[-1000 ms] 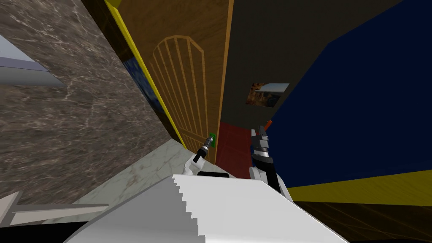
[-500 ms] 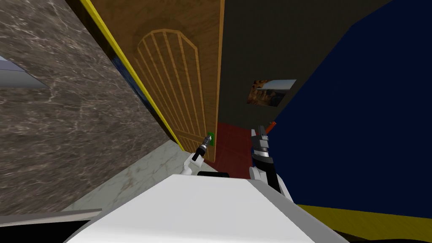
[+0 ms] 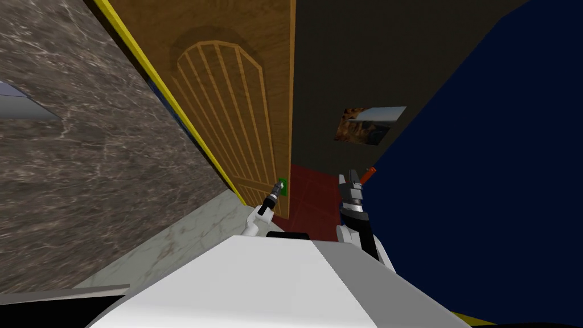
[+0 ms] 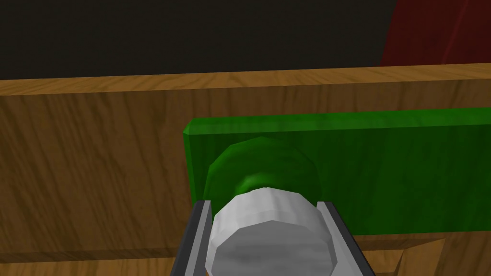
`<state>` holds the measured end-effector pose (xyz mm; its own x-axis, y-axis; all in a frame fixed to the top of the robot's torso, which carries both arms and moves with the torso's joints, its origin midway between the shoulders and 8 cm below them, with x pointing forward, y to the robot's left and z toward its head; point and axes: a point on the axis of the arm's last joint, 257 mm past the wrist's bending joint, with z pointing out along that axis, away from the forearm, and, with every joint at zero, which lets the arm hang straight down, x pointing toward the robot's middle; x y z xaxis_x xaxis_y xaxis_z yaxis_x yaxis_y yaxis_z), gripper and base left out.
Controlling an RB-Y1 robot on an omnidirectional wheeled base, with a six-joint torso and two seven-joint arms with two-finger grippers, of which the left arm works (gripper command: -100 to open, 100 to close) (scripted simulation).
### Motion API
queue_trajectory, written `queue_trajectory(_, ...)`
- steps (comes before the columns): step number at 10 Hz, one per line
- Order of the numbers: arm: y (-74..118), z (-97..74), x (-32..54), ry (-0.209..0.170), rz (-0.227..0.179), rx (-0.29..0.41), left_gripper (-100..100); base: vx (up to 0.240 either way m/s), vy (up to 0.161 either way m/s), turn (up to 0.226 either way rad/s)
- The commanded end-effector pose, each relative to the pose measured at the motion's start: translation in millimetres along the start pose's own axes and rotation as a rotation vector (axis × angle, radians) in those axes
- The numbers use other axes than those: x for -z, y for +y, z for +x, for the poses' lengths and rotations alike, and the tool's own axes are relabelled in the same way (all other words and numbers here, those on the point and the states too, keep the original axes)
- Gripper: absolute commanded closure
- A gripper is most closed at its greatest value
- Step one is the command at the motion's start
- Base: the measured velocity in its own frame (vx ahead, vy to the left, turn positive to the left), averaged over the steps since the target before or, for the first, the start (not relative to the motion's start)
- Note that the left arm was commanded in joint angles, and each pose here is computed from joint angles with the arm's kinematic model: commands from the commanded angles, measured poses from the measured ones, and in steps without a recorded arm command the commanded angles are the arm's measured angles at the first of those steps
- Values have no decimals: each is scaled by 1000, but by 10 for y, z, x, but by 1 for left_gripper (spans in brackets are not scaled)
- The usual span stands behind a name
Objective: Push the door open
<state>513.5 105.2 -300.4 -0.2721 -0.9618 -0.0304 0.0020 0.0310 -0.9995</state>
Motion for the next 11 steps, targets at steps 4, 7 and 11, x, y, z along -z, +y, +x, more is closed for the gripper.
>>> queue_trajectory(4,-35,-320,-26,-57,7,-12,100,90,-94,49)
queue_trajectory(7,-34,-454,-38,-86,6,-12,100,103,-95,59)
queue_trajectory(11,-33,-615,-50,-123,5,-9,100,81,-102,52)
